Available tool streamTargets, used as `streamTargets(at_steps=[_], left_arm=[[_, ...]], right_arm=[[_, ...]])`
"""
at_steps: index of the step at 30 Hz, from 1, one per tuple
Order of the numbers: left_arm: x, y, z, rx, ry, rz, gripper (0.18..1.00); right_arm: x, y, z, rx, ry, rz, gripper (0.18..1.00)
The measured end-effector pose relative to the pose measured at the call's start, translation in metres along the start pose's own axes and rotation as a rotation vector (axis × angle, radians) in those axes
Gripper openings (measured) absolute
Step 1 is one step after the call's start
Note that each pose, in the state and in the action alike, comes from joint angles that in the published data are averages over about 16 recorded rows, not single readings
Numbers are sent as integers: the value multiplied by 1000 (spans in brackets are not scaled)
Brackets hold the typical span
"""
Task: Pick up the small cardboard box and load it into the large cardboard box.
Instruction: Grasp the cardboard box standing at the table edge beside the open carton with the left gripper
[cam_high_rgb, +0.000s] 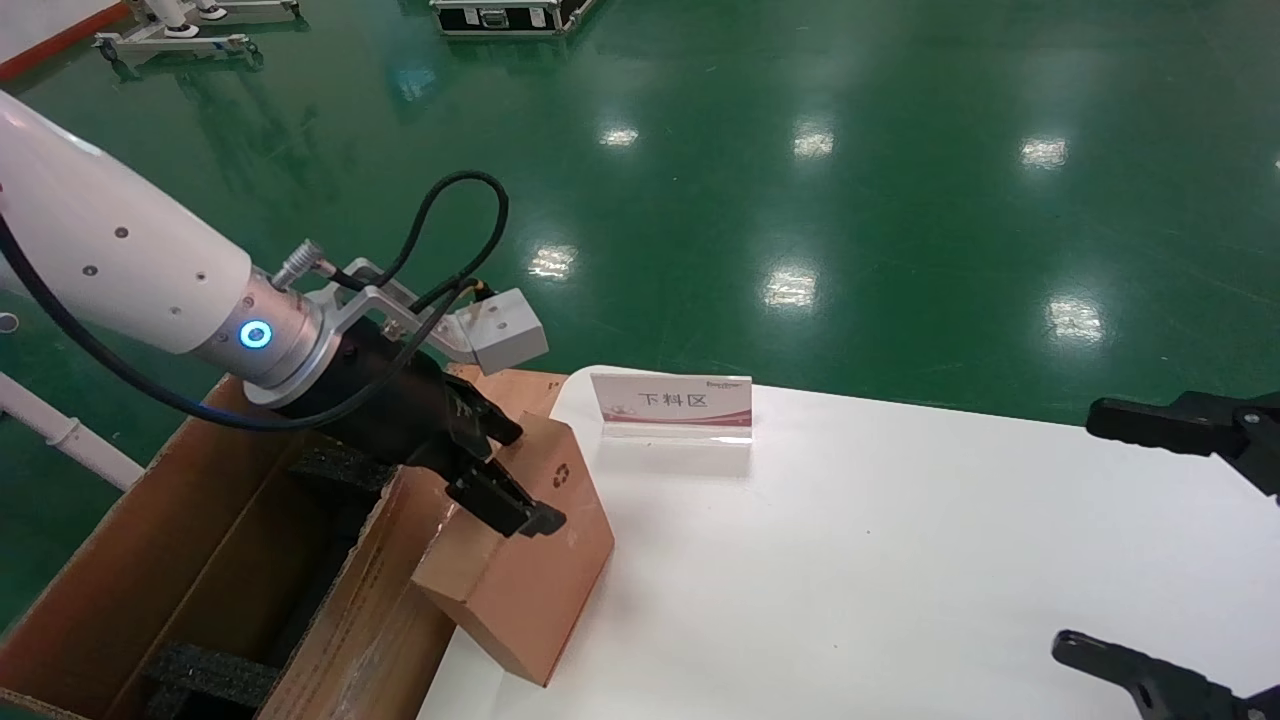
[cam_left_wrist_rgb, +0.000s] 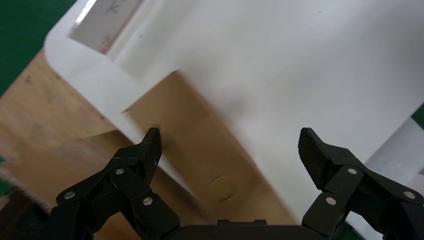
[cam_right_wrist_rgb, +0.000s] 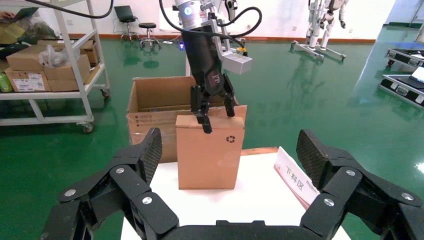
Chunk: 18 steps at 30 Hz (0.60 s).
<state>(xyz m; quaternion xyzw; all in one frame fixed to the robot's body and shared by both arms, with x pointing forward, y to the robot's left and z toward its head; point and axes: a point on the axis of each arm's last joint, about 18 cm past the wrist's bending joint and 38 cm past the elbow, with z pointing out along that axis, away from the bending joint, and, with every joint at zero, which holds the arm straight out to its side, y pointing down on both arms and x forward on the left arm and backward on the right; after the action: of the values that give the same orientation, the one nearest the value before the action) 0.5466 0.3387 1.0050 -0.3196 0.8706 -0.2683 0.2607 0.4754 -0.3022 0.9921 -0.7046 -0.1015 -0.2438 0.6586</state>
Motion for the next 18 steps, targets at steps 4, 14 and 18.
streamTargets(at_steps=[4,14,18], left_arm=[[-2,-1,-2,-10,-15,-3,1001],[-2,1,-1,-42,-23,-20,1001],[-1,4,2,-60,-21,-29,1001]], right_arm=[[0,0,0,0,0,0,1001],[0,0,0,0,0,0,1001],[0,0,0,0,0,0,1001]])
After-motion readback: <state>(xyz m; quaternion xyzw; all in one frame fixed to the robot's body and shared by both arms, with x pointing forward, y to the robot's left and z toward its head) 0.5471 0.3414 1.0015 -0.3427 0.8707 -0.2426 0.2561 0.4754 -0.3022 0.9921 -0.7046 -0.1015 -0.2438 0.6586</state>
